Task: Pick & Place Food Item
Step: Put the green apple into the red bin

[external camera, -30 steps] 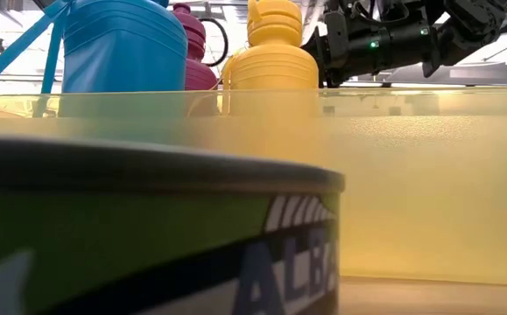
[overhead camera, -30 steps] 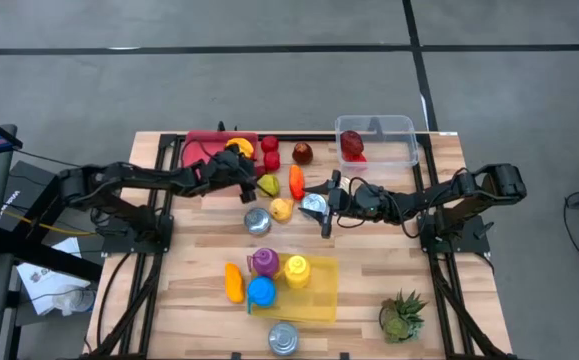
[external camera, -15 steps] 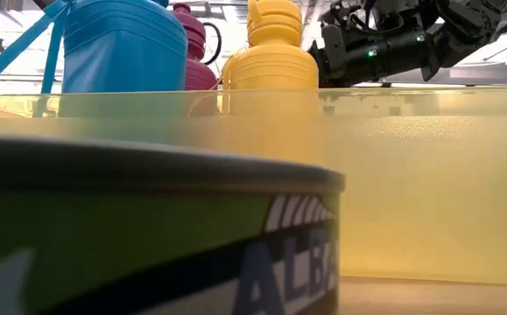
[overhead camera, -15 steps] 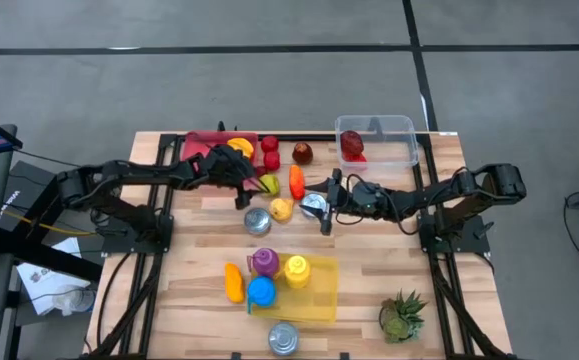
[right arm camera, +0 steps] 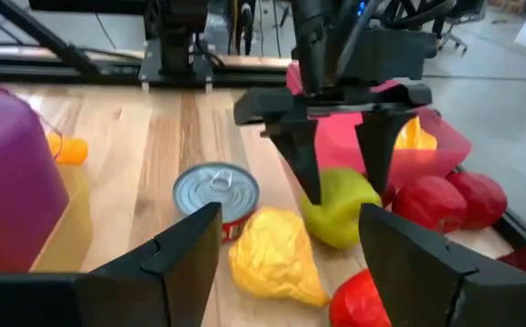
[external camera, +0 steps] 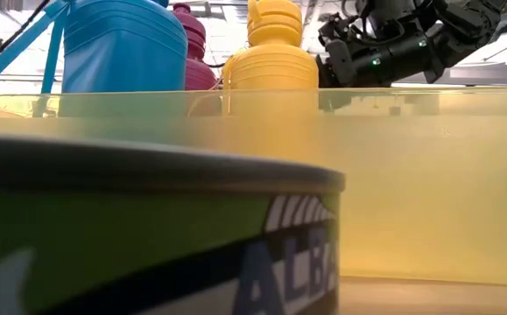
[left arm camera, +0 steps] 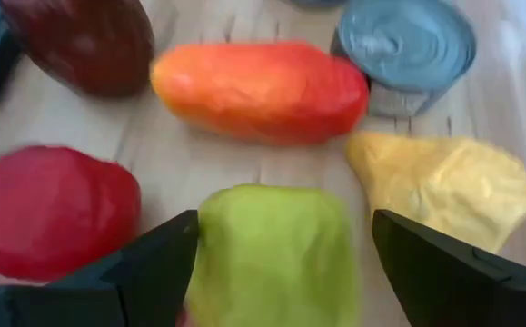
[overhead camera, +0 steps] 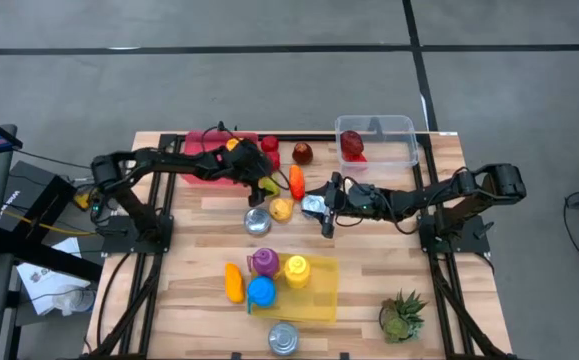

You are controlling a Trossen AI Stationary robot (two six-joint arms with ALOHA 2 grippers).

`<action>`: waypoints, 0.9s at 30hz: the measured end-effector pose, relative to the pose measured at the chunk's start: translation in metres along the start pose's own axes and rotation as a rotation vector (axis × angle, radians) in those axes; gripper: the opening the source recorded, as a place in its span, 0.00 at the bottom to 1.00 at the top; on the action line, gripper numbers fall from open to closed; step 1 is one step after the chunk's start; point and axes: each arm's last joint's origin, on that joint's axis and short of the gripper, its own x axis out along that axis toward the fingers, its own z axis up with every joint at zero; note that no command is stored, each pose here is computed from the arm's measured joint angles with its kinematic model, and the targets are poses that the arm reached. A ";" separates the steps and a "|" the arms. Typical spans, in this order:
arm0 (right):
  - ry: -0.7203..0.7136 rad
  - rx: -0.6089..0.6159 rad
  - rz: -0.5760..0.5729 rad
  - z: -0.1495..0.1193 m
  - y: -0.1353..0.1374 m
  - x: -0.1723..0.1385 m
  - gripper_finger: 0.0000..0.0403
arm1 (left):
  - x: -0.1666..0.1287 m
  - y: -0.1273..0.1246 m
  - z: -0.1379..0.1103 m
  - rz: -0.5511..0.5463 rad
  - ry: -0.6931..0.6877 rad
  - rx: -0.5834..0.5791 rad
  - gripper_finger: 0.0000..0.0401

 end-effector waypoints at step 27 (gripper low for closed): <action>0.047 -0.008 -0.005 -0.005 -0.002 0.000 0.62 | -0.032 -0.016 0.026 0.103 -0.061 0.136 0.69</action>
